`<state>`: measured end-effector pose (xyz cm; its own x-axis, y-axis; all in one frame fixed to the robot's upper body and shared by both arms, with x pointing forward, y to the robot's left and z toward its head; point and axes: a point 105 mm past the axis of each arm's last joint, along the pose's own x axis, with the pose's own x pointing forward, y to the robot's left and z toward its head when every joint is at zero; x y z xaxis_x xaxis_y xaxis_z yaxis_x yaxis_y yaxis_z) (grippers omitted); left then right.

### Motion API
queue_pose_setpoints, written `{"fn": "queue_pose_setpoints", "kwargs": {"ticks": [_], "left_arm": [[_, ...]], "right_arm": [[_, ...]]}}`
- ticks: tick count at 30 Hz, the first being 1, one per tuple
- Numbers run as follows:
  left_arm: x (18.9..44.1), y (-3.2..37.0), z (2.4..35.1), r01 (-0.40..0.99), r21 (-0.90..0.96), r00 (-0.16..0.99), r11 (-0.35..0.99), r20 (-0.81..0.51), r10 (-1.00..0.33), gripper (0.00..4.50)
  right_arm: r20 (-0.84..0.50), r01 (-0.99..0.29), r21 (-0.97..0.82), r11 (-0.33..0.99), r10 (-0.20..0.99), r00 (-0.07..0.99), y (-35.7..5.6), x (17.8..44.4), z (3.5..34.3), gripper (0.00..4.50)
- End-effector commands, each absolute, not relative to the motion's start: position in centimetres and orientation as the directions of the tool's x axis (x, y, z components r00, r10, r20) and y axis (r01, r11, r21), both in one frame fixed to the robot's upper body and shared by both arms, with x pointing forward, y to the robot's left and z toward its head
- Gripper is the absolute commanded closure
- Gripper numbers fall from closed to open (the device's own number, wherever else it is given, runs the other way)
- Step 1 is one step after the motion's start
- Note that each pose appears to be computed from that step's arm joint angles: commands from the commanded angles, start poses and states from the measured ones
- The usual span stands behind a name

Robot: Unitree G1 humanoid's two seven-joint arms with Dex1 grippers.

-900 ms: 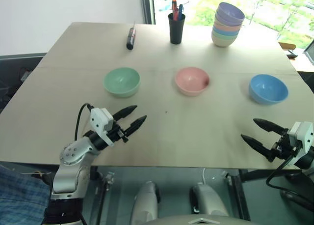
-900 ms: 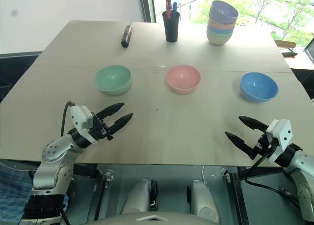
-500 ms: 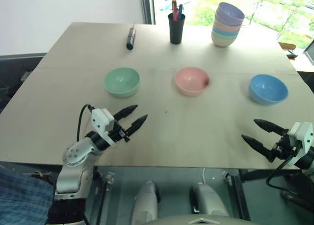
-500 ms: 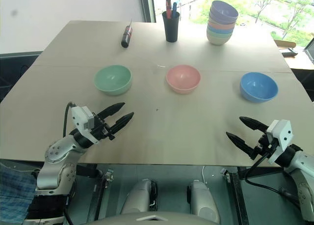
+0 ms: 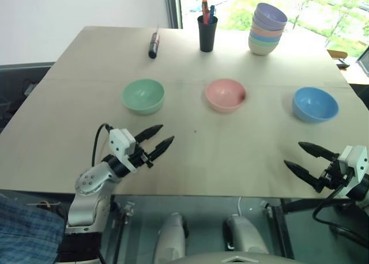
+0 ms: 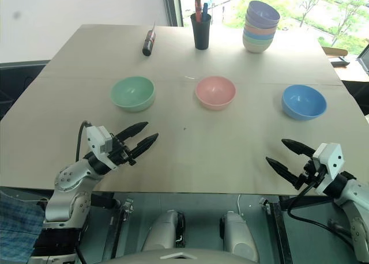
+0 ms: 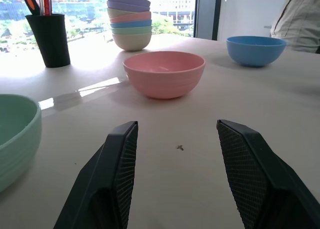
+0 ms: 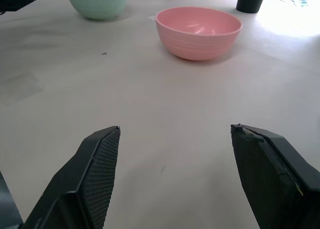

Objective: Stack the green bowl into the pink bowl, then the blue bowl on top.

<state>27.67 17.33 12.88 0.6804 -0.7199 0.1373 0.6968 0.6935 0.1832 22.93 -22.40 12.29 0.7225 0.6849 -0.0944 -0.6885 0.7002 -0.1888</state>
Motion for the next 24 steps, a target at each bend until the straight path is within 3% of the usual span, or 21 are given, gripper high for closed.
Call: {"fn": "queue_pose_setpoints", "kwargs": {"ticks": [1,4,13,17,24], "left_arm": [[27.6,17.3,14.0,0.685,0.211,0.677,0.697,0.169,-0.716,1.83],[27.7,17.3,14.3,0.675,0.21,0.681,0.707,0.192,-0.707,1.83],[28.1,17.5,16.4,0.595,0.153,0.715,0.789,0.348,-0.606,1.83],[28.0,17.6,17.0,0.562,0.141,0.722,0.815,0.398,-0.566,1.83],[26.7,17.3,16.6,0.531,0.139,0.737,0.836,0.41,-0.536,1.83]], "right_arm": [[-0.118,-0.712,-0.258,0.653,0.71,0.694,-21.5,23.8,13.3,0.79],[-0.235,-0.771,-0.247,0.587,0.735,0.636,-20.5,24.9,13.3,0.79],[-0.295,-0.74,-0.495,0.456,0.712,0.637,-16.6,32.0,17.2,0.79],[-0.363,-0.735,-0.601,0.314,0.713,0.6,-13.4,35.0,18.7,0.79],[-0.476,-0.72,-0.668,0.191,0.634,0.61,-10.3,39.0,18.3,0.79]]}}
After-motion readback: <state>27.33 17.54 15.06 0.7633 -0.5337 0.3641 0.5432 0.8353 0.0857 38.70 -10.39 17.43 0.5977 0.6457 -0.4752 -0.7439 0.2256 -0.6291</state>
